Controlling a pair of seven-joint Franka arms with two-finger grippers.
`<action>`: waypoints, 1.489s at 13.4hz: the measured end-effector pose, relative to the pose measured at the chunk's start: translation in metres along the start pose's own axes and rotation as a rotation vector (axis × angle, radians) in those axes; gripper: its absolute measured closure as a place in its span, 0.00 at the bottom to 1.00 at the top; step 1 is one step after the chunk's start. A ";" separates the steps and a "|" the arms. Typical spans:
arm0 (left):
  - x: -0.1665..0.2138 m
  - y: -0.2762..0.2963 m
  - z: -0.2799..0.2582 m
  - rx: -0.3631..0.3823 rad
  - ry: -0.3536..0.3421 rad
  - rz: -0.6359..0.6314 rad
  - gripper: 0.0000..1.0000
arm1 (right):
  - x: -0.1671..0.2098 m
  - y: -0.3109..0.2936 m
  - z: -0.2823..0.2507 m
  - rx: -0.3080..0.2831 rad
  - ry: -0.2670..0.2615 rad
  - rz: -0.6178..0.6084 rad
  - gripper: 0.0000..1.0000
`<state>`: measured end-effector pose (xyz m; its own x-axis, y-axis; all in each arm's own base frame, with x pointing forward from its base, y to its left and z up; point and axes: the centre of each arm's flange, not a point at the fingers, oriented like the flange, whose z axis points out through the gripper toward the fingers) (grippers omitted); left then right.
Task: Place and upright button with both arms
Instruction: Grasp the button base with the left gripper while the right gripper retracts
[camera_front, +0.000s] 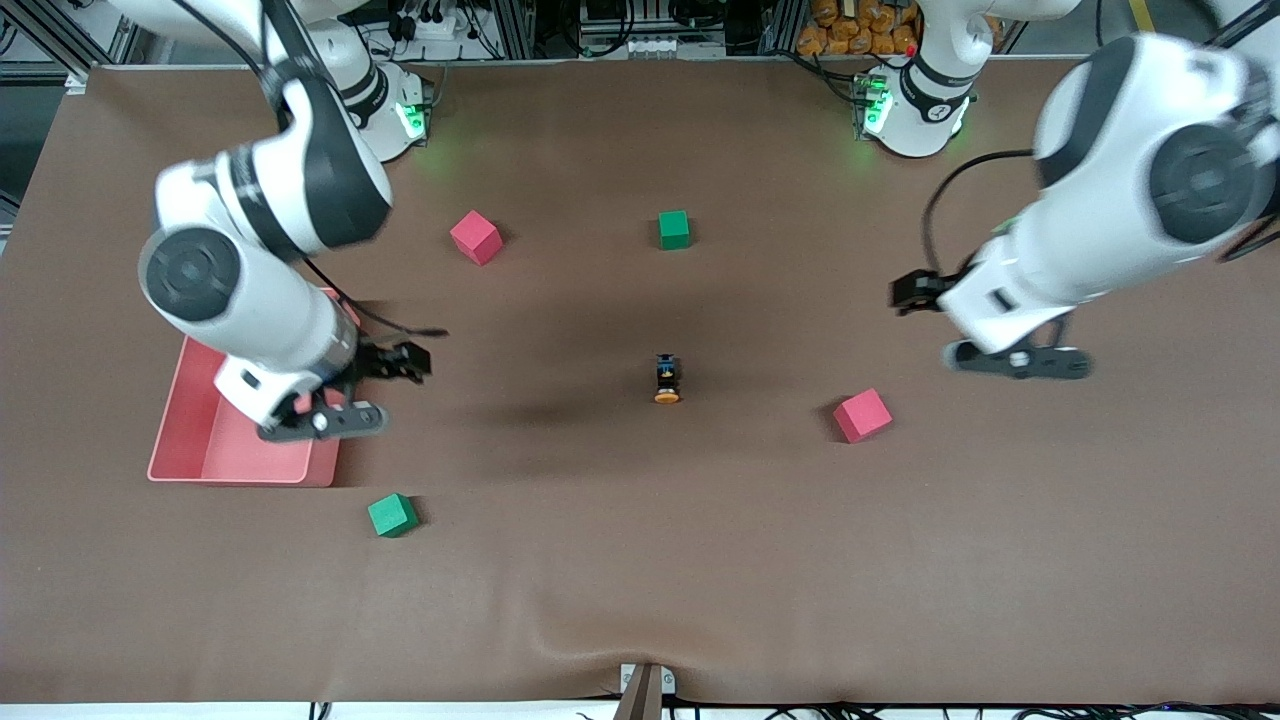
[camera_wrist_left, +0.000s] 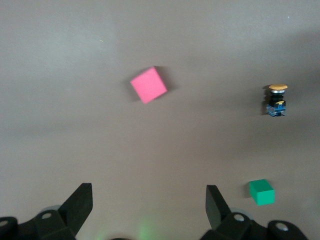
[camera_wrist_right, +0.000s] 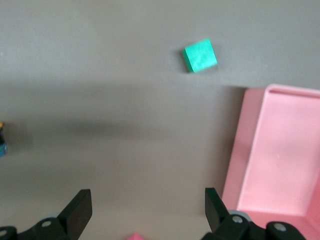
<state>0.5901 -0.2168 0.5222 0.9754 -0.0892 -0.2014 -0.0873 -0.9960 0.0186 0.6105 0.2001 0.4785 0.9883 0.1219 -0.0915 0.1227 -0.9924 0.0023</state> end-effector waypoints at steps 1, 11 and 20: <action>0.004 0.014 0.009 0.004 -0.010 -0.005 0.00 | -0.015 0.003 -0.011 0.001 -0.007 -0.001 0.00; 0.031 0.120 0.104 0.022 -0.026 -0.051 0.00 | -0.024 0.103 -0.041 0.021 0.023 0.129 0.00; 0.037 0.212 0.204 0.000 0.013 -0.081 0.00 | -0.033 0.136 -0.059 0.026 0.018 0.165 0.00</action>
<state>0.5663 -0.4315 0.3192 0.9818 -0.0081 -0.1896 -0.0076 -1.0000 0.0032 0.6000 0.0615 0.5402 0.9964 -0.0428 -0.0737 -0.0437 -0.9990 -0.0099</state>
